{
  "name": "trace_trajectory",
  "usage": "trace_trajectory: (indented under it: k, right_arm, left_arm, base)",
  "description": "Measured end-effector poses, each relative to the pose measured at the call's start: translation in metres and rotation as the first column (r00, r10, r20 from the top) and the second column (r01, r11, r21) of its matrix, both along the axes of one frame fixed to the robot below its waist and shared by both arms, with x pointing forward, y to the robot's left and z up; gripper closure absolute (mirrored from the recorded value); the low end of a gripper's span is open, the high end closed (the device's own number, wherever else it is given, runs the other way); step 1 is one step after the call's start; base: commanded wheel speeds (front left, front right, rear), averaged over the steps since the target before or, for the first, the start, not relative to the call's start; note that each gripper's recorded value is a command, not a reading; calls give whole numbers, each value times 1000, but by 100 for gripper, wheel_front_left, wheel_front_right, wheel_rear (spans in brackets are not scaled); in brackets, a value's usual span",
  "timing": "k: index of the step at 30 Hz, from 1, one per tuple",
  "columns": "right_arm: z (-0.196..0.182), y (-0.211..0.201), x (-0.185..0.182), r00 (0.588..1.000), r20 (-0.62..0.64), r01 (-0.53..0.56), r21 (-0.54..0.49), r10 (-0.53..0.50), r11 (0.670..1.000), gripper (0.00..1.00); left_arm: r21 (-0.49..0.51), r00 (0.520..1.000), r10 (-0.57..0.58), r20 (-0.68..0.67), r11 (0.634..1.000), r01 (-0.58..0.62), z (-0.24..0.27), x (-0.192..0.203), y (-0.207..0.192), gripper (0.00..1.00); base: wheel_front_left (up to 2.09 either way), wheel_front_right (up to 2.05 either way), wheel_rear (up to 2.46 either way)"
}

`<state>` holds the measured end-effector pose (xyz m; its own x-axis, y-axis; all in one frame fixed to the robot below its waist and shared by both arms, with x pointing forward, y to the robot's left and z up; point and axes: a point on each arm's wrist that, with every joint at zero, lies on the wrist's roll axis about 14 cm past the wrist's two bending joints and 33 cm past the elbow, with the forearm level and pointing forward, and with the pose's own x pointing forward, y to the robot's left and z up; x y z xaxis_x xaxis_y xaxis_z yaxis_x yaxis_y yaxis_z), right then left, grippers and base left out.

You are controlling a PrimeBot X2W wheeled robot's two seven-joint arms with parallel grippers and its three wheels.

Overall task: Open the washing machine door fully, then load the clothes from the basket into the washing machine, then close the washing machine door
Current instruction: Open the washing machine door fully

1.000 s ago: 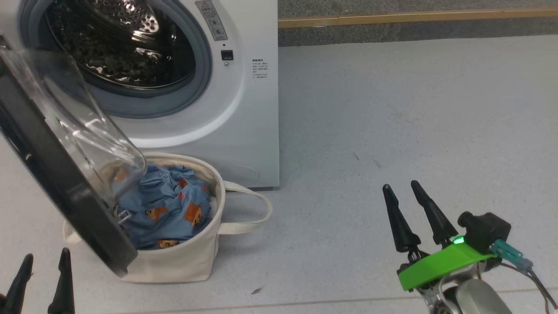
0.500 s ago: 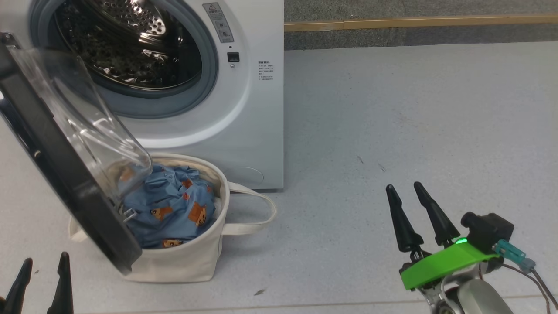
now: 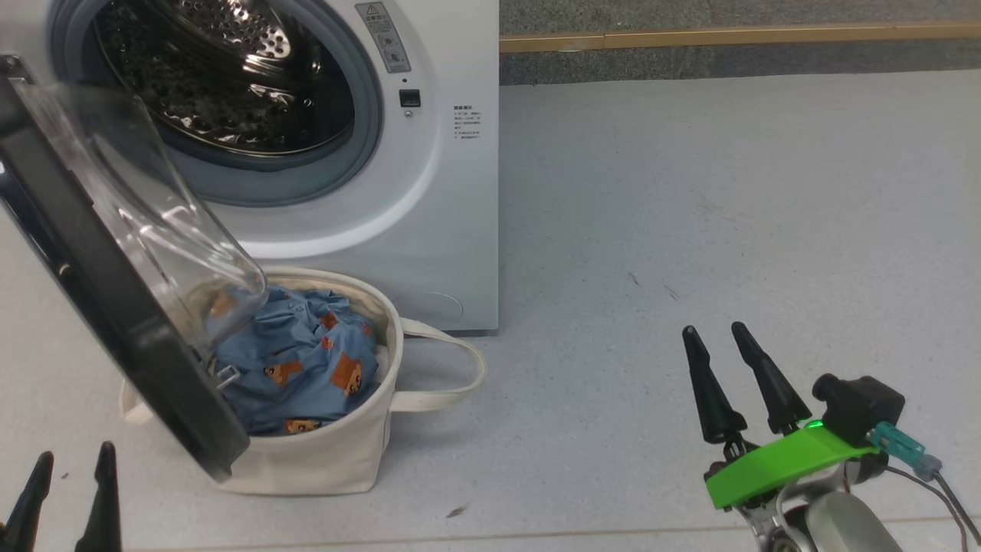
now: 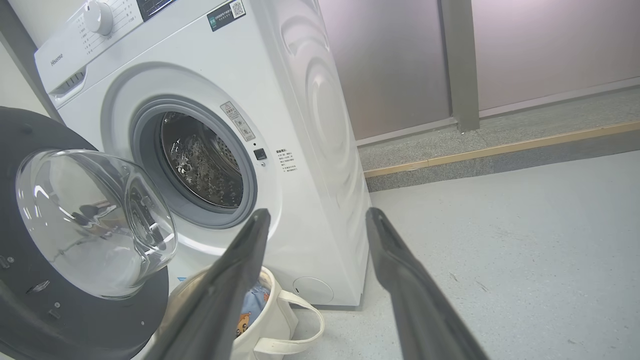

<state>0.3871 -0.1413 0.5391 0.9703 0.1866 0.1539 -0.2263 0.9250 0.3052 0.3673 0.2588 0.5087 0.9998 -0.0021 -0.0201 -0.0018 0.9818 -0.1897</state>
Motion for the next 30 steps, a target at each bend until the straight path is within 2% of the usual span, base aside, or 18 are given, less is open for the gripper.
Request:
trace_trajectory:
  k: [1, 2, 3, 12, 18, 24, 30]
  right_arm:
    - [0, 0, 0, 1000, 1, -1, -2, 1, 1000, 0]
    - [0, 0, 0, 1000, 0, -1, -2, 1, 1000, 0]
    - [0, 1, 0, 1000, 0, -2, -2, 2, 1000, 0]
    - [0, 3, 2, 1000, 0, -7, -1, 7, 1000, 0]
    - [0, 4, 3, 1000, 1, -11, 0, 11, 1000, 0]
    - [0, 5, 6, 1000, 1, -12, 0, 12, 1000, 0]
    - [-4, 6, 6, 1000, -12, -10, 1, 10, 1000, 0]
  left_arm:
    - [1, 1000, 1, 0, 1000, -1, 0, 0, 1, 17]
    - [3, 1000, 5, 0, 1000, -5, 0, 0, 2, 92]
    - [5, 1000, 9, 0, 1000, -9, 1, 0, 3, 100]
    - [3, 999, 8, 40, 1000, -8, 14, 0, 3, 100]
    - [-24, 984, -20, 177, 999, 25, 70, 1, -14, 100]
    - [-28, 926, -175, 335, 980, 196, 151, -14, -71, 100]
    - [-32, 860, -375, 346, 911, 410, 177, -18, -147, 100]
  base:
    - [0, 0, 0]
    - [0, 0, 0]
    - [0, 0, 0]
    - [0, 0, 0]
    - [0, 0, 0]
    - [0, 0, 0]
    - [0, 0, 0]
